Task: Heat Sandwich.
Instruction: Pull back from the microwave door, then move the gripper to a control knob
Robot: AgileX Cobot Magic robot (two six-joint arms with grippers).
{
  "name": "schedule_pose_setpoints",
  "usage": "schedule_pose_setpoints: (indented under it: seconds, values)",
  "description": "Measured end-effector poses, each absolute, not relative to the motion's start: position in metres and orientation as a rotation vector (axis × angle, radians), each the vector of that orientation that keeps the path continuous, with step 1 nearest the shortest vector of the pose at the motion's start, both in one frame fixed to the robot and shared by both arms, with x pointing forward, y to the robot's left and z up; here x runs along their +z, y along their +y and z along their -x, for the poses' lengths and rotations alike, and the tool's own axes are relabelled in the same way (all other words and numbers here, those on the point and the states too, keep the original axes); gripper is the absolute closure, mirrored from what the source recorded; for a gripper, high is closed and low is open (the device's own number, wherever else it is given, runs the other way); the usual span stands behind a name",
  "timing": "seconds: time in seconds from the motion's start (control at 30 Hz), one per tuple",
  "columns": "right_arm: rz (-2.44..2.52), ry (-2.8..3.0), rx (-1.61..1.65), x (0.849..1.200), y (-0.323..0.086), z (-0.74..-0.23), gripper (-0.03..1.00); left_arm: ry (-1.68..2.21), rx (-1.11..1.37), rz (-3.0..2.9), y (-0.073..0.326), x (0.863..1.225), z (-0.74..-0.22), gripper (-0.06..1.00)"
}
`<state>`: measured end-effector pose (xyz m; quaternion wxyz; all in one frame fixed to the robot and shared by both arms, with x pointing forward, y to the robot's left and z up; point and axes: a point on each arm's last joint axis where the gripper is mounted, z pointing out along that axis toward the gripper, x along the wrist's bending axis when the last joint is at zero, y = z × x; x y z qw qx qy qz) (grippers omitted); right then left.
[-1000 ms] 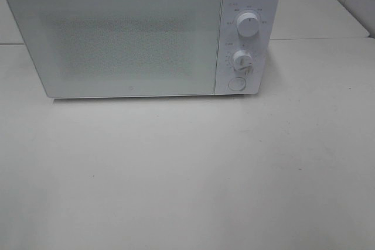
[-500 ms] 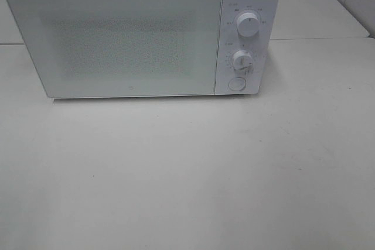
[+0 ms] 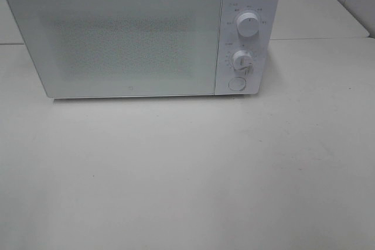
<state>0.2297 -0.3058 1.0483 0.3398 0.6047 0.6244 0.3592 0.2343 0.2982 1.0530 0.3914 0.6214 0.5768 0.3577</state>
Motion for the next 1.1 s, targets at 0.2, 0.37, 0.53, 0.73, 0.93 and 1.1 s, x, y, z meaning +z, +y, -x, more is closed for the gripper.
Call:
schedule_pose_setpoints:
  seconds: [0.2,0.37,0.53,0.73,0.93,1.1]
  values:
    - [-1.556,1.606,0.956,1.055,-0.306,-0.228,0.20,1.465,0.908,-1.578,0.298,1.053,-0.234,-0.05]
    - [-1.552,1.608,0.957,1.063,-0.305,-0.238,0.20,1.465,0.908,-1.578,0.298,1.053,-0.234,-0.05]
    - [-1.544,1.608,0.961,1.068,-0.303,-0.250,0.20,1.465,0.908,-1.578,0.298,1.053,-0.234,-0.05]
    - [-1.523,1.599,0.978,1.075,-0.300,-0.269,0.20,1.464,0.909,-1.578,0.298,1.053,-0.234,-0.05]
    - [-1.504,1.594,0.993,1.080,-0.297,-0.292,0.20,1.464,0.910,-1.577,0.298,1.053,-0.234,-0.05]
    - [-1.505,1.604,0.988,1.081,-0.295,-0.308,0.20,1.464,0.910,-1.577,0.298,1.053,-0.234,-0.05]
